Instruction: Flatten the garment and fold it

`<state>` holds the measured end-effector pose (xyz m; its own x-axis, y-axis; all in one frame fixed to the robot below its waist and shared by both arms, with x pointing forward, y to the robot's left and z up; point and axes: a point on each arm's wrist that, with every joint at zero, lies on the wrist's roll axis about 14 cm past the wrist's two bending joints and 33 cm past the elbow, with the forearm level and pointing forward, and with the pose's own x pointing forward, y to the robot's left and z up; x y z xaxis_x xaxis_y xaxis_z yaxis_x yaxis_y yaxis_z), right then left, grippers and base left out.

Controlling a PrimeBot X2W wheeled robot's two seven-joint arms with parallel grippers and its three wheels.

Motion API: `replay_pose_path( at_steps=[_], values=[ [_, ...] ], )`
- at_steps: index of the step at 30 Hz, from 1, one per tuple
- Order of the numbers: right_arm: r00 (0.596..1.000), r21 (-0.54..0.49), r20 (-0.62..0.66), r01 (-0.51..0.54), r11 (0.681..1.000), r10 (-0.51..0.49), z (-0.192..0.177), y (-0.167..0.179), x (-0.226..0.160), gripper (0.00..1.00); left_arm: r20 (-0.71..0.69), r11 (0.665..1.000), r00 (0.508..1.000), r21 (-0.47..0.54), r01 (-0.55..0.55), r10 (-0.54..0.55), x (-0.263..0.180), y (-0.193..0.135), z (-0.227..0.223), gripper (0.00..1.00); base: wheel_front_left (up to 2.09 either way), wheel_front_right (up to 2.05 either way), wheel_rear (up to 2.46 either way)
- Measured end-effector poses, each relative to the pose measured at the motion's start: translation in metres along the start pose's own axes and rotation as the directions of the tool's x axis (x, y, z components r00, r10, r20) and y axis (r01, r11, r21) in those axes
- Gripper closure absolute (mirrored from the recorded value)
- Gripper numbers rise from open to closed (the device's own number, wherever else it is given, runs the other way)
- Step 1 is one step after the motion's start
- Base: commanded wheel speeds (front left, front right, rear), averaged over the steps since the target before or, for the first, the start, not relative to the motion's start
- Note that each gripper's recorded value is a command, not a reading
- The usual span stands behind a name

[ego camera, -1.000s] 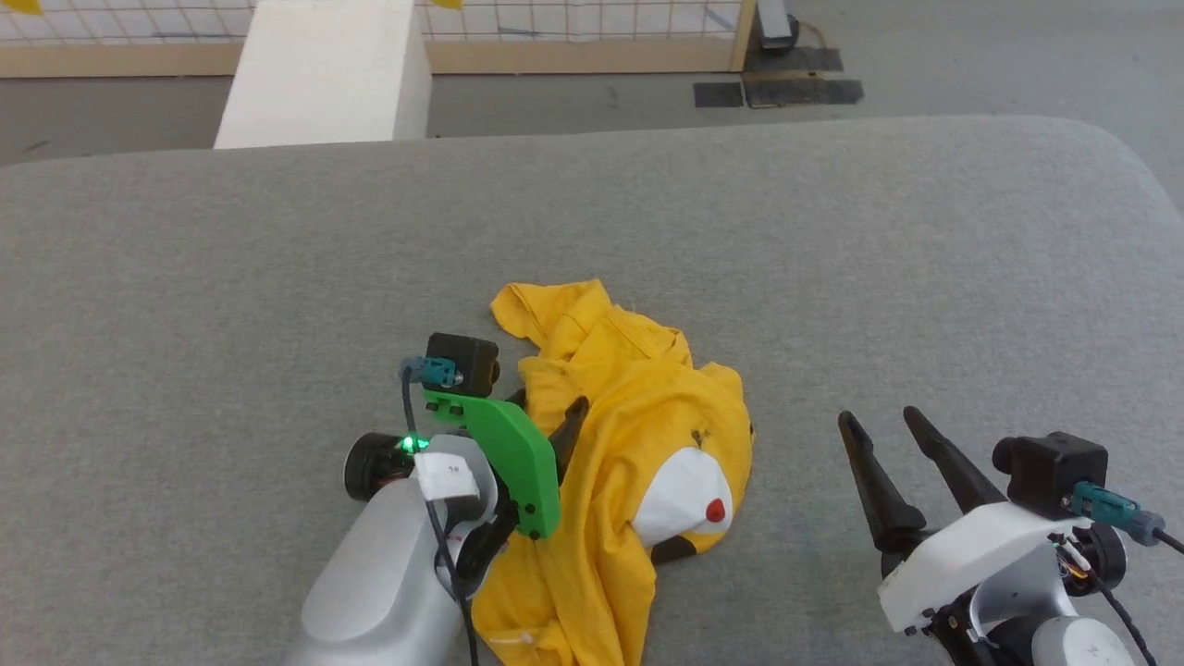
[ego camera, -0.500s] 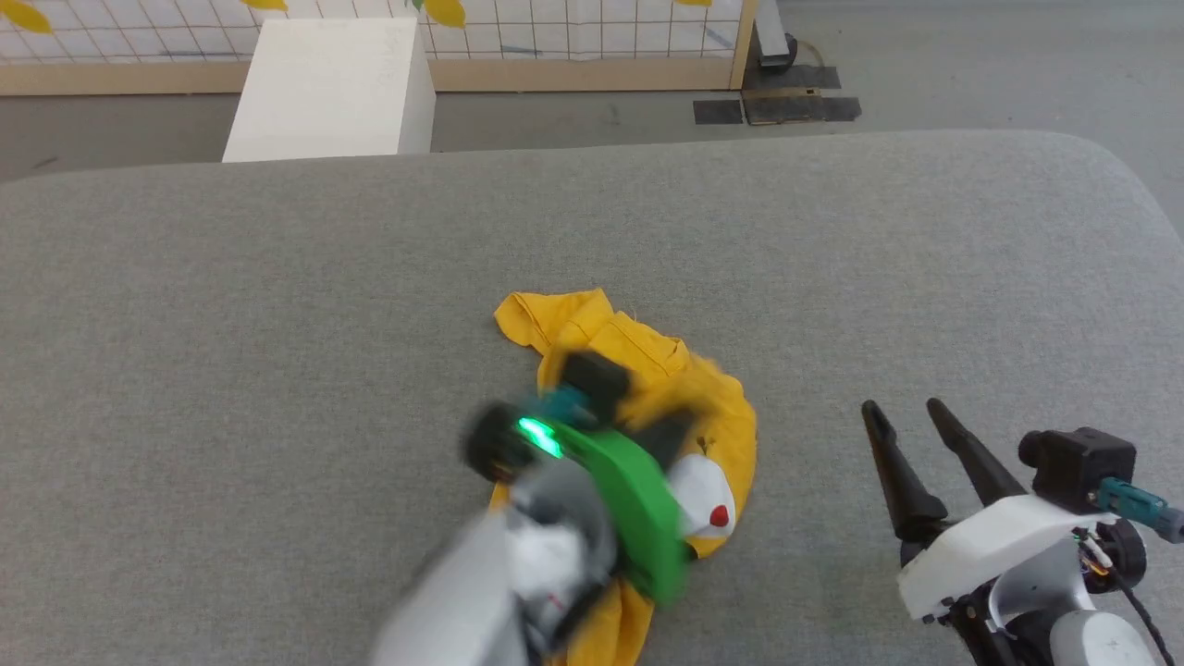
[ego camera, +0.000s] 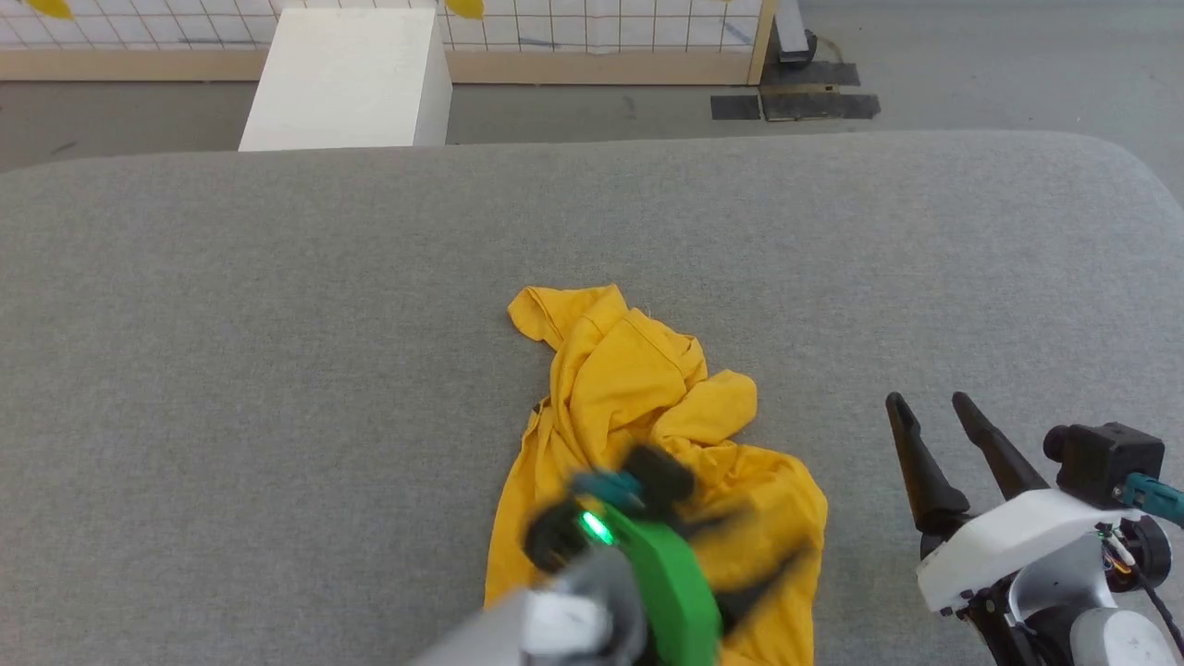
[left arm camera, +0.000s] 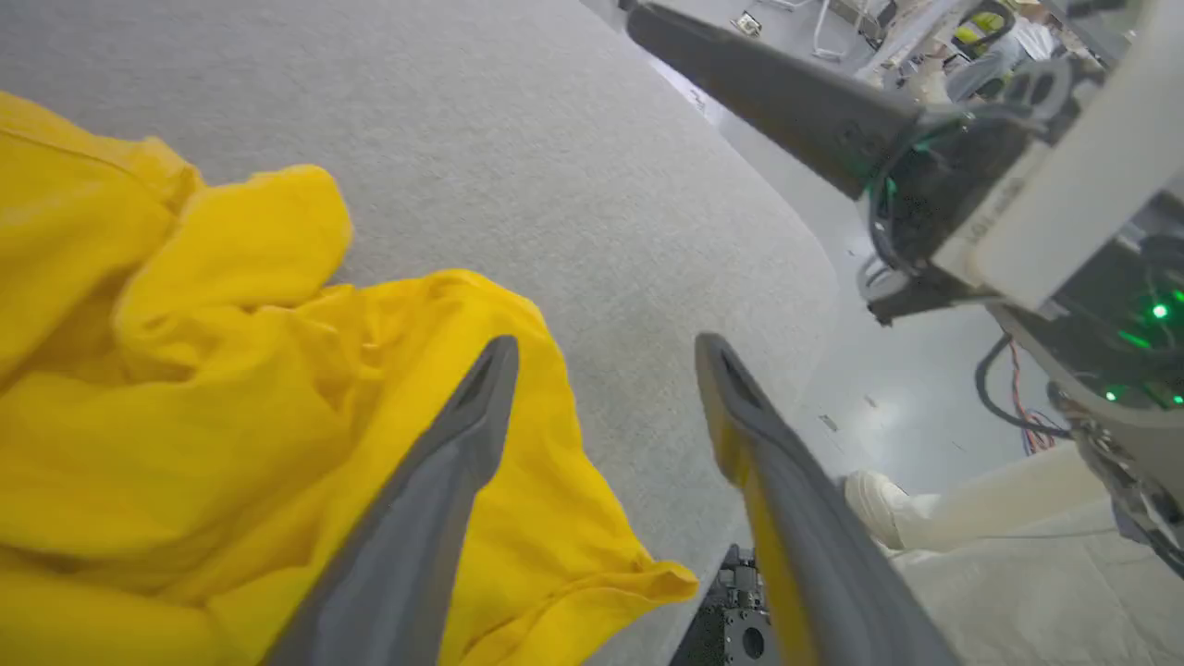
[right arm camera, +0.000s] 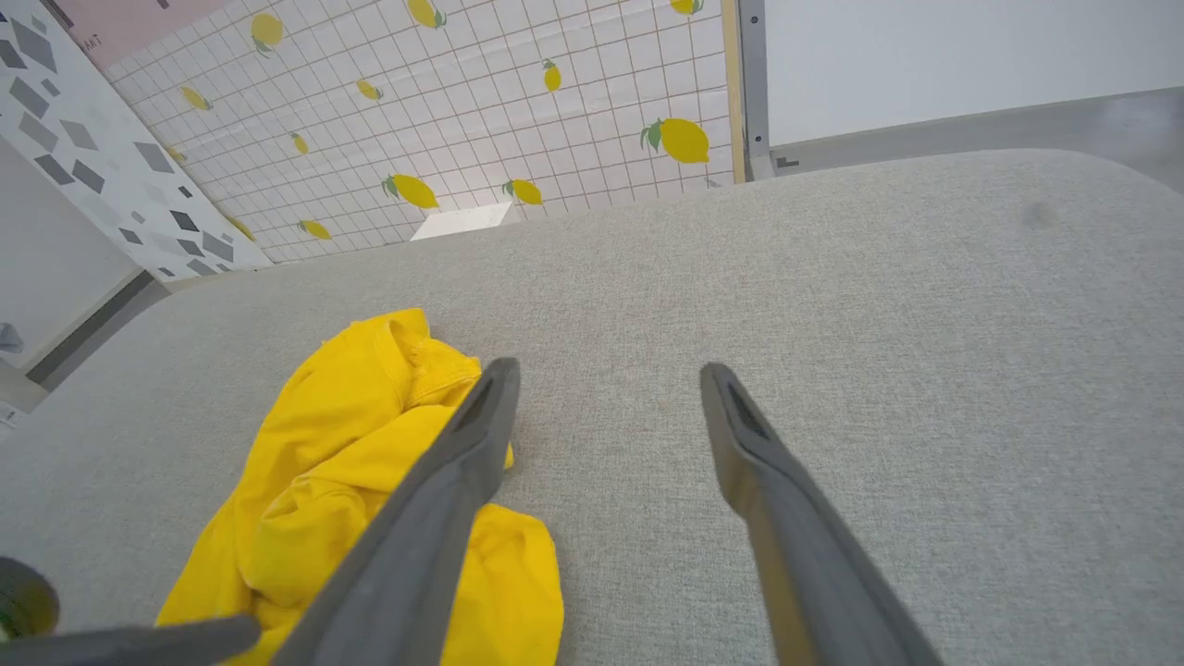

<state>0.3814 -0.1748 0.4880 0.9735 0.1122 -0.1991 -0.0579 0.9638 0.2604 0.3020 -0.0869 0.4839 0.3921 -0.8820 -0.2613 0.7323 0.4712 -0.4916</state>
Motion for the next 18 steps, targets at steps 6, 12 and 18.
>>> replay_pose_path(
  at_steps=[6,12,18],
  values=[
    [1.000,0.008,-0.007,-0.004,1.000,0.004,-0.003,0.001,-0.001,0.00,0.307,0.904,0.866,0.038,-0.425,0.394,-0.046,0.115,0.084,0.00,0.00,0.00,0.00],
    [1.000,0.008,-0.020,-0.013,1.000,0.014,-0.007,0.005,0.002,0.00,0.240,0.810,0.791,0.036,-0.586,0.562,-0.056,0.178,0.073,0.00,0.00,0.00,0.00],
    [0.999,0.018,-0.041,-0.013,1.000,0.014,-0.014,0.005,0.006,0.00,0.108,0.819,0.819,0.053,-0.571,0.564,-0.030,0.198,0.054,0.00,0.00,0.00,0.00]
  ],
)
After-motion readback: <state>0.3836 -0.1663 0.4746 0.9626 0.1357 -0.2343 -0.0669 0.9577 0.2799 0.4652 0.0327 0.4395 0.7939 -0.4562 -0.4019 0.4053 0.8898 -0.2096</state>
